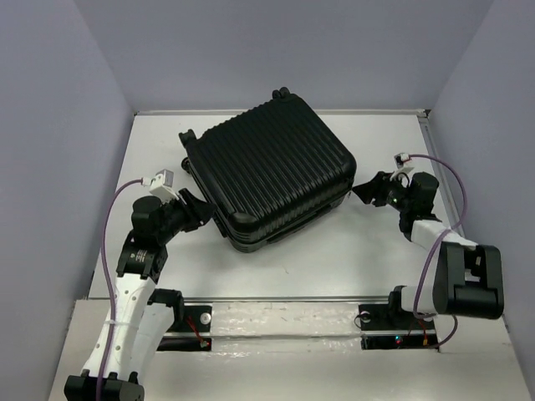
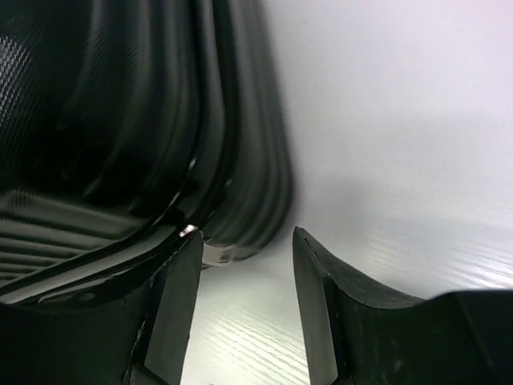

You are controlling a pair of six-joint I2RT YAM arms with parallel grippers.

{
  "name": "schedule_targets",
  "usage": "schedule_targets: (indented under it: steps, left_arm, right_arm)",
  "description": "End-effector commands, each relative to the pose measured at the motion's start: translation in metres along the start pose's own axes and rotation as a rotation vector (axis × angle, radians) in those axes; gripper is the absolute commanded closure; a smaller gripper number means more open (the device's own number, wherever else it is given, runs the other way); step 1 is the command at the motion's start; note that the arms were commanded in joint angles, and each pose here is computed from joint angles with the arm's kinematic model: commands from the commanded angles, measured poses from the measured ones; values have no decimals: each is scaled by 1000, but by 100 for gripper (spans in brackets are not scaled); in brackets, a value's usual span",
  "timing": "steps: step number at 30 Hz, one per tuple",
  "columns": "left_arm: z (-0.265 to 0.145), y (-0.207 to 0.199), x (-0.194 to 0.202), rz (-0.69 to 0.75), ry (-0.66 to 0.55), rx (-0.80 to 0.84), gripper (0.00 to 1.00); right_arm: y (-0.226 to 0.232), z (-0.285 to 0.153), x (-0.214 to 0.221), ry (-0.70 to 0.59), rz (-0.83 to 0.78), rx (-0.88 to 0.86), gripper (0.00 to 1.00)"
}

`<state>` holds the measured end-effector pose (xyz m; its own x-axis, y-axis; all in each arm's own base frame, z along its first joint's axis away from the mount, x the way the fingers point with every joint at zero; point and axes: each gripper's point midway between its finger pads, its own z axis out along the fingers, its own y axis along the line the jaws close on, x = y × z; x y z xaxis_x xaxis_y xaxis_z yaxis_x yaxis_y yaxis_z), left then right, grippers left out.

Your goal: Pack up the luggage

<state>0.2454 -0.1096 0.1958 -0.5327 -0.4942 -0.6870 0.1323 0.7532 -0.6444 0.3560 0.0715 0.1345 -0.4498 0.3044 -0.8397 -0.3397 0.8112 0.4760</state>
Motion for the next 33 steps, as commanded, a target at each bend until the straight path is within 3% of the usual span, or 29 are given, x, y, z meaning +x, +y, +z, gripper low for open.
schedule_targets:
  steps: [1,11,16,31,33]
  left_arm:
    - [-6,-12,4,24,43,51,50]
    - [-8,-14,7,23,46,62,51]
    - [-6,-14,11,0,53,80,51]
    - [-1,-21,27,-36,108,153,55]
    - [1,-22,32,-43,119,164,55]
  right_arm:
    - [49,3,-4,-6,-80,-350,45]
    - [56,8,-6,-14,-68,-473,45]
    - [47,15,-5,-15,-45,-440,46]
    - [43,23,-10,-49,14,-403,93]
    - [46,24,-9,-48,14,-397,93]
